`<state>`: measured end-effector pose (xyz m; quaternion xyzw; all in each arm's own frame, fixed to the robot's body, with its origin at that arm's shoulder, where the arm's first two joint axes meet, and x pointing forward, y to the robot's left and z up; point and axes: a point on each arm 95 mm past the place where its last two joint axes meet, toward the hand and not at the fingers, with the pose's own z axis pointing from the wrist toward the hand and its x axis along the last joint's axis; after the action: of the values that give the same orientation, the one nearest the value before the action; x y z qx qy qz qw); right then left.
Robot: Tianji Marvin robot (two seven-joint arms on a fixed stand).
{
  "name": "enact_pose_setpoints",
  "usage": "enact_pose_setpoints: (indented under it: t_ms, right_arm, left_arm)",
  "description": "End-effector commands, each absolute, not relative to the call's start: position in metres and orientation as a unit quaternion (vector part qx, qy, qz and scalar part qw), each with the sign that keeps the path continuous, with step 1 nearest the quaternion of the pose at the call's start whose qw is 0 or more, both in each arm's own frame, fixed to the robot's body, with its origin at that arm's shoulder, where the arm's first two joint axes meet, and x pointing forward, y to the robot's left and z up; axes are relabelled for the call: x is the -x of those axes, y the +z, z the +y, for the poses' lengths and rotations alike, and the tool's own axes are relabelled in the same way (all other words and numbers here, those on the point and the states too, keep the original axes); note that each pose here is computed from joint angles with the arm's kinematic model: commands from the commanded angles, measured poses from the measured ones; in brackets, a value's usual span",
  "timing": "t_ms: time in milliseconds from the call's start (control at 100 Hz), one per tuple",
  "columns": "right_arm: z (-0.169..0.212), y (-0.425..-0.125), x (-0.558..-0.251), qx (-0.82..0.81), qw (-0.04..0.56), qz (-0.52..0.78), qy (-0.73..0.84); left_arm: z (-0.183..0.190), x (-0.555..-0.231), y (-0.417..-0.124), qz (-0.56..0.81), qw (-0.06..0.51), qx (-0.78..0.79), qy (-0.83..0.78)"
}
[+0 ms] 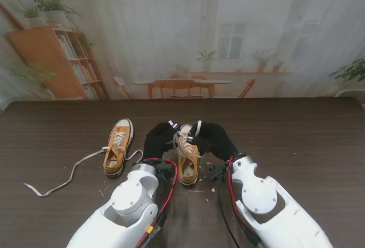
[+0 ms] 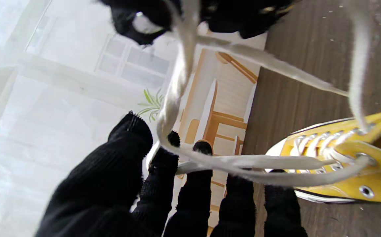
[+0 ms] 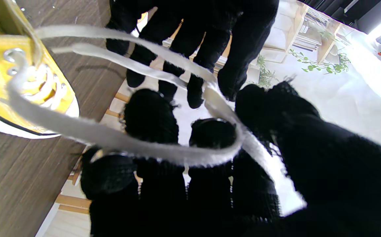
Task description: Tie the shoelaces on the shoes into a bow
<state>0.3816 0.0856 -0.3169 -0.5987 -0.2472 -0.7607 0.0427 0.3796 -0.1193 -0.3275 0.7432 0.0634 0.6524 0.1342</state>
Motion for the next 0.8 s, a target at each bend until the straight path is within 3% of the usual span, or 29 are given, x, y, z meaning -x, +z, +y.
enact_pose_setpoints:
  t_ms: [0, 450, 790]
  right_arm:
    - [0.0836, -0.3201, -0.3796, 0.601, 0.044, -0.255, -0.756]
    - [0.0806, -0.3237, -0.378, 0.608, 0.041, -0.252, -0.752]
    - [0.0793, -0.3232, -0.3782, 0.608, 0.043, -0.252, -0.751]
  left_arm:
    - [-0.1258, -0.3807, -0.3154, 0.067, 0.15, -0.73, 0.664]
    - [-0.1242, -0.3817, -0.3118, 0.078, 0.132, -0.725, 0.672]
    - [-0.1201, -0.3807, -0.3086, 0.075, 0.157, -0.71, 0.682]
